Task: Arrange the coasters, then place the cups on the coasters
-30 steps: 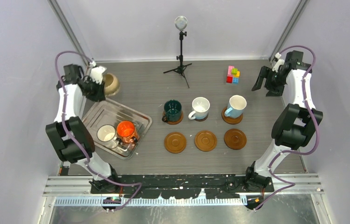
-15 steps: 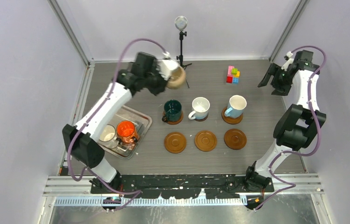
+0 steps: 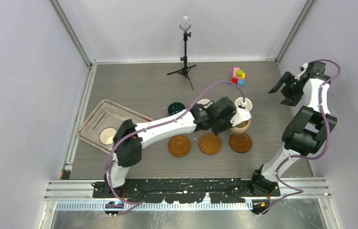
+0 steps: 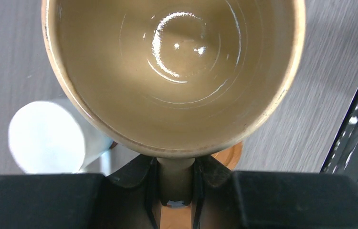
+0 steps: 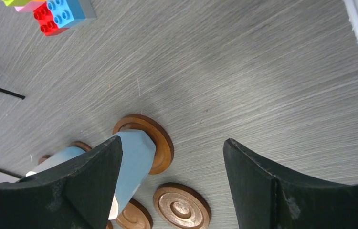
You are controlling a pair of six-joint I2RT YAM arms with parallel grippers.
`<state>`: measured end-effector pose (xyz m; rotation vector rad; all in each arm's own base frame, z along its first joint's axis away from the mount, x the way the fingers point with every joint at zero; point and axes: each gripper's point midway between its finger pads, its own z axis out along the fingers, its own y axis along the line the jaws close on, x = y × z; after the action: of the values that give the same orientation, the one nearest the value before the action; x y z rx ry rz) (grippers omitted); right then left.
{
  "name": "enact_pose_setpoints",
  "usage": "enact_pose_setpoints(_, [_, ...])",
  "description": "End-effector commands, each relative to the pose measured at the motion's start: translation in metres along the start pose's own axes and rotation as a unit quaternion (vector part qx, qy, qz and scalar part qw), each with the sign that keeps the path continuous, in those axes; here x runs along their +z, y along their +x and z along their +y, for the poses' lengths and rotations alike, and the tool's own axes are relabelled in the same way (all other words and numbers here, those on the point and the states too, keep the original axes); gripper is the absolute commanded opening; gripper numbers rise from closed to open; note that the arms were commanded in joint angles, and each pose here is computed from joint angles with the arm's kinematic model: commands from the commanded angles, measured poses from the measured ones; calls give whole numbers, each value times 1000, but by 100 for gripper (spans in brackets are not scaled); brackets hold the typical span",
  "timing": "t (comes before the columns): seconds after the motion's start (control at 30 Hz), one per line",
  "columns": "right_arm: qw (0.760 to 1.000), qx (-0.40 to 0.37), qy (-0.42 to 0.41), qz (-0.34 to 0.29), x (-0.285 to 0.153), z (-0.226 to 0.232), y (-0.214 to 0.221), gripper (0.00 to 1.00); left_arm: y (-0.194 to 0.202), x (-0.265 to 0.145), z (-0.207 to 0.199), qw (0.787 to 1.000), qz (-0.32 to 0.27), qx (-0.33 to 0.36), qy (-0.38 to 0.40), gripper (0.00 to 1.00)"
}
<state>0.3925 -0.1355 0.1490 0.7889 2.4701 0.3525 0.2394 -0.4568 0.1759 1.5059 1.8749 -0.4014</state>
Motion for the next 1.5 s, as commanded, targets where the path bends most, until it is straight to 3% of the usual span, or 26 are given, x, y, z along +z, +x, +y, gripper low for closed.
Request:
enact_pose_setpoints(0.0, [998,22,-13,-53,-16,7,-14,82,-84,-1,-6,991,-122,-46,-40,0])
enact_pose_setpoints(0.4, [994,86,7,-68,-7,-8,-26,82,-74,58,-38,987,-90,-119,-59,0])
enact_pose_setpoints(0.9, [992,106,4,-70,-4,-9,-17,82,-52,61,-78,986,-57,-155,-35,0])
enact_pose_setpoints(1.47, [991,100,2,-84,-16,-6,-11,82,-29,75,-84,984,-30,-172,-42,0])
